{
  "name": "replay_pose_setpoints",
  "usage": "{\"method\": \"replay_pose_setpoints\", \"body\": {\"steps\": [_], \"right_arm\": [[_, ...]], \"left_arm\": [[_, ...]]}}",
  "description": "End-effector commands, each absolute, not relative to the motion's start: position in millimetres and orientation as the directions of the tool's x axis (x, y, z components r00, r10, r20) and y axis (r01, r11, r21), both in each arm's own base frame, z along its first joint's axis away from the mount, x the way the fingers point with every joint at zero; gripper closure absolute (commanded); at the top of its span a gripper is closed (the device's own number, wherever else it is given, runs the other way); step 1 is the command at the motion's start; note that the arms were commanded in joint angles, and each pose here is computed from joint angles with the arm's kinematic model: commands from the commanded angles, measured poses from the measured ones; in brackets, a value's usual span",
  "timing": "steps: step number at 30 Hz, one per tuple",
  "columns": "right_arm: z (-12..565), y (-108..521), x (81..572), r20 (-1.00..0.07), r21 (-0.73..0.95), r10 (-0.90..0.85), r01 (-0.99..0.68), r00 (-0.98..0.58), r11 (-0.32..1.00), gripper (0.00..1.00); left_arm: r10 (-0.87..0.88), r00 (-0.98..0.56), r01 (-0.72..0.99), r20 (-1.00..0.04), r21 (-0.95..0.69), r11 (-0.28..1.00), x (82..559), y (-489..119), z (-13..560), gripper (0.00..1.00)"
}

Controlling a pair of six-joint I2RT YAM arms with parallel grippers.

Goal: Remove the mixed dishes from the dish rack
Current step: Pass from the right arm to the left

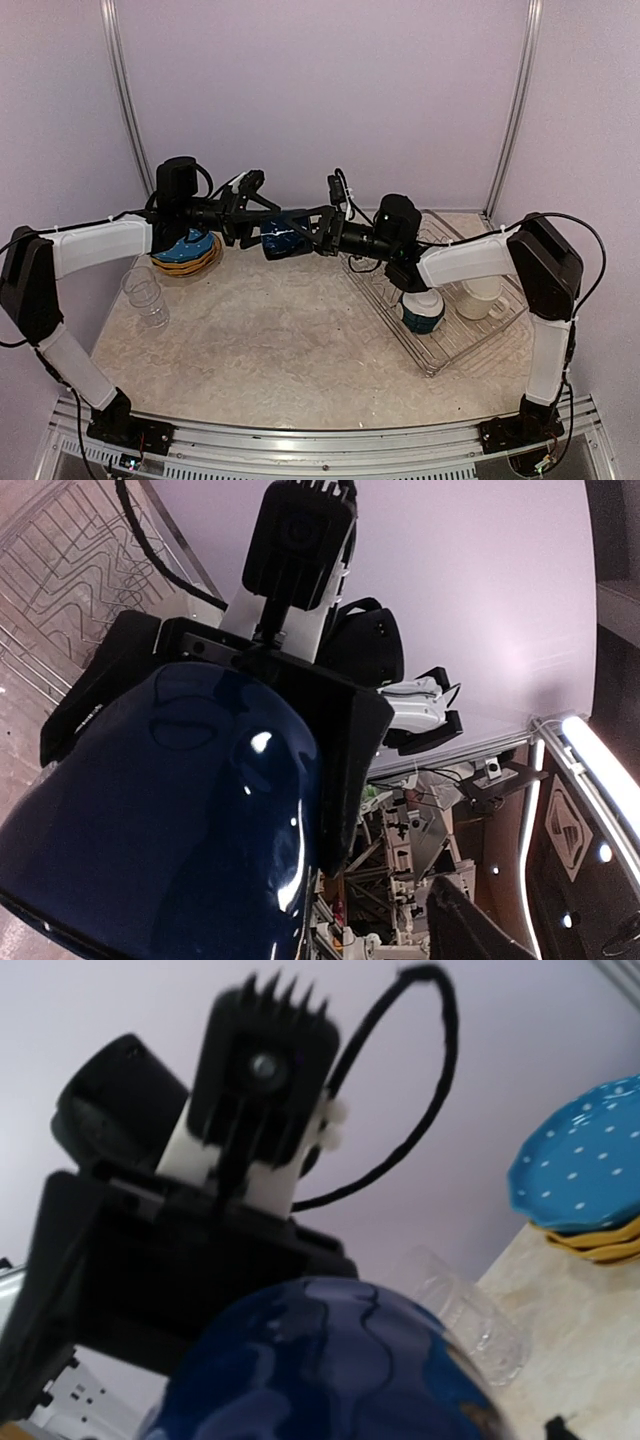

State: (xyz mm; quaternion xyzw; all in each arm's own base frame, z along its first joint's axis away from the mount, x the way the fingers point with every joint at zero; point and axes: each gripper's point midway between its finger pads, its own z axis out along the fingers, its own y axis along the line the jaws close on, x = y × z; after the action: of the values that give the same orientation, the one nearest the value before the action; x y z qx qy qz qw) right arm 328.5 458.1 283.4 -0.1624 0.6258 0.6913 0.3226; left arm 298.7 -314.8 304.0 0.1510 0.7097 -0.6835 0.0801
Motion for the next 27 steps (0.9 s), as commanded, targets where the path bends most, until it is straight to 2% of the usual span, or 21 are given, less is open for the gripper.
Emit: {"method": "replay_pose_setpoints", "body": {"steps": [1, 7, 11, 12, 13, 15, 17, 20, 22, 24, 27], "right_arm": [[325, 459, 320, -0.658, 0.687, 0.32, -0.718, -0.682, -0.116, 1.0], [323, 458, 318, -0.639, 0.689, 0.342, -0.71, -0.689, -0.145, 1.0], [315, 458, 318, -0.643, 0.697, 0.329, -0.707, -0.691, -0.122, 1.0], [313, 457, 319, -0.644, 0.7, 0.327, -0.705, -0.691, -0.111, 0.97], [314, 455, 317, -0.648, 0.698, 0.328, -0.709, -0.687, -0.105, 0.9], [312, 451, 317, -0.658, 0.696, 0.328, -0.714, -0.678, -0.08, 0.69], [307, 445, 320, -0.66, 0.706, 0.327, -0.707, -0.676, -0.036, 0.41], [291, 427, 324, -0.655, 0.73, 0.312, -0.682, -0.688, 0.029, 0.18], [282, 410, 324, -0.653, 0.739, 0.311, -0.67, -0.691, 0.064, 0.07], [273, 396, 323, -0.66, 0.742, 0.294, -0.661, -0.691, 0.113, 0.01], [261, 380, 323, -0.694, 0.72, 0.25, -0.653, -0.675, 0.234, 0.0]], "left_arm": [[0.129, -0.937, 0.328, -0.326, -0.945, -0.001, 296, -318, 301, 0.44], [0.133, -0.936, 0.326, -0.325, -0.945, -0.009, 296, -320, 299, 0.72], [0.117, -0.925, 0.364, -0.361, -0.932, 0.002, 297, -318, 301, 0.92], [0.113, -0.927, 0.362, -0.358, -0.932, 0.019, 297, -317, 299, 0.96], [0.102, -0.926, 0.37, -0.365, -0.928, 0.037, 299, -316, 299, 1.0], [0.091, -0.918, 0.391, -0.385, -0.919, 0.056, 300, -315, 300, 1.0], [0.08, -0.915, 0.401, -0.395, -0.913, 0.076, 302, -313, 300, 1.0], [0.057, -0.913, 0.408, -0.404, -0.905, 0.124, 307, -308, 302, 1.0], [0.047, -0.92, 0.391, -0.388, -0.907, 0.156, 311, -305, 299, 1.0], [0.046, -0.921, 0.389, -0.387, -0.905, 0.173, 314, -303, 299, 1.0], [0.044, -0.919, 0.389, -0.391, -0.886, 0.252, 319, -300, 292, 1.0]]}}
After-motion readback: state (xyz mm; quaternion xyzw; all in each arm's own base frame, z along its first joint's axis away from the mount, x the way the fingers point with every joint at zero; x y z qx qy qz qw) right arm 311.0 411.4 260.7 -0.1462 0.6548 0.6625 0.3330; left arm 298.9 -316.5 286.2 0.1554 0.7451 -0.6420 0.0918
